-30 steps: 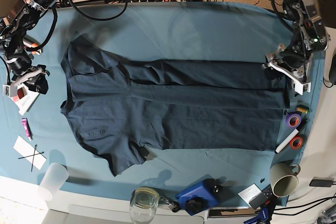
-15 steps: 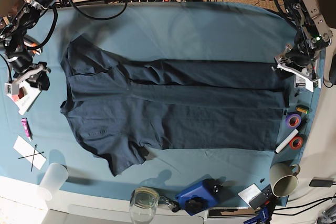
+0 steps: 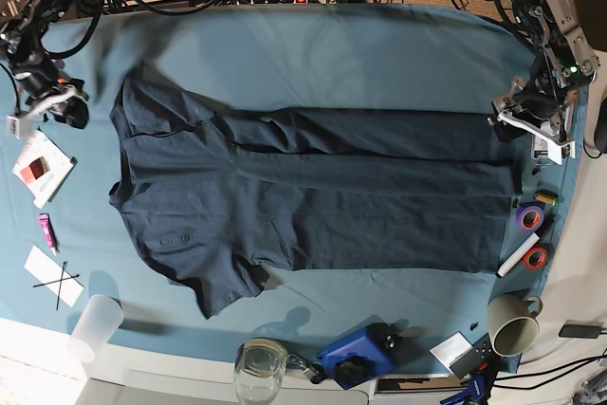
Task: Fold the T-shirt properly
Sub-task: 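Reposition both grippers and grasp the folded shirt edge again, then pull the grasped fold back toward the collar side and flatten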
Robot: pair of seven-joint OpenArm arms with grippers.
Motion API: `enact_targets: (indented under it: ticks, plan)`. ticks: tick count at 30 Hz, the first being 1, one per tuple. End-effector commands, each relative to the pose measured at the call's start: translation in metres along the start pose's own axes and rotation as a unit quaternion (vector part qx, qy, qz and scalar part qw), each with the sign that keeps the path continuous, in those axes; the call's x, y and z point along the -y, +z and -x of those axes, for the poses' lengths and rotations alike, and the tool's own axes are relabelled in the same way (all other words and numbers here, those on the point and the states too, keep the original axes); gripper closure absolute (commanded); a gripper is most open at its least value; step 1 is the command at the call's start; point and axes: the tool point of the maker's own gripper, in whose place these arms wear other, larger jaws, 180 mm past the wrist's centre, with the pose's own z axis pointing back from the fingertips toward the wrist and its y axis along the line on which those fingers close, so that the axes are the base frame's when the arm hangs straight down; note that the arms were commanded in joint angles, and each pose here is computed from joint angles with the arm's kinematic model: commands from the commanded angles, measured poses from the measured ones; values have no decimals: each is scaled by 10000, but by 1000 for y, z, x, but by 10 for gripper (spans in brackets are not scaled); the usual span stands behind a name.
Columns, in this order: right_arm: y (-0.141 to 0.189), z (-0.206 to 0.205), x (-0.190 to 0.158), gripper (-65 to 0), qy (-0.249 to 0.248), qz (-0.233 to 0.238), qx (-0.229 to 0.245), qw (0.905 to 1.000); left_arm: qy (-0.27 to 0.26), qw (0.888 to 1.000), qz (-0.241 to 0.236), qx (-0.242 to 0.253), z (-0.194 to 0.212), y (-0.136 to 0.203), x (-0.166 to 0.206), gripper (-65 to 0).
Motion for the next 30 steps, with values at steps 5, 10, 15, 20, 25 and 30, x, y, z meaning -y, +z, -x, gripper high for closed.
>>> enact_targets:
  ticks: [5, 10, 15, 20, 25, 30]
  plan:
    - [4, -7, -6, -237, -15, -228, 140, 9996, -83, 9997, 35, 230, -15, 3, 1, -365]
    - [-9, 19, -15, -237, -115, -503, -337, 9981, -83, 9997, 33, 232, -15, 4, 1, -365]
    - [-17, 30, -33, -237, -376, -994, -474, 9932, -84, 9997, 34, 234, -15, 4, 1, -365]
    - [-29, 49, -58, -237, -197, -1402, -893, 9859, -83, 9997, 33, 234, -15, 4, 1, -365]
    - [-40, 59, -60, -237, 18, -1222, -1099, 9864, -84, 9997, 33, 231, -15, 3, 1, -365]
    - [-41, 59, -59, -204, 29, -1199, -1105, 9866, -80, 9997, 39, 230, -15, 3, 2, -239]
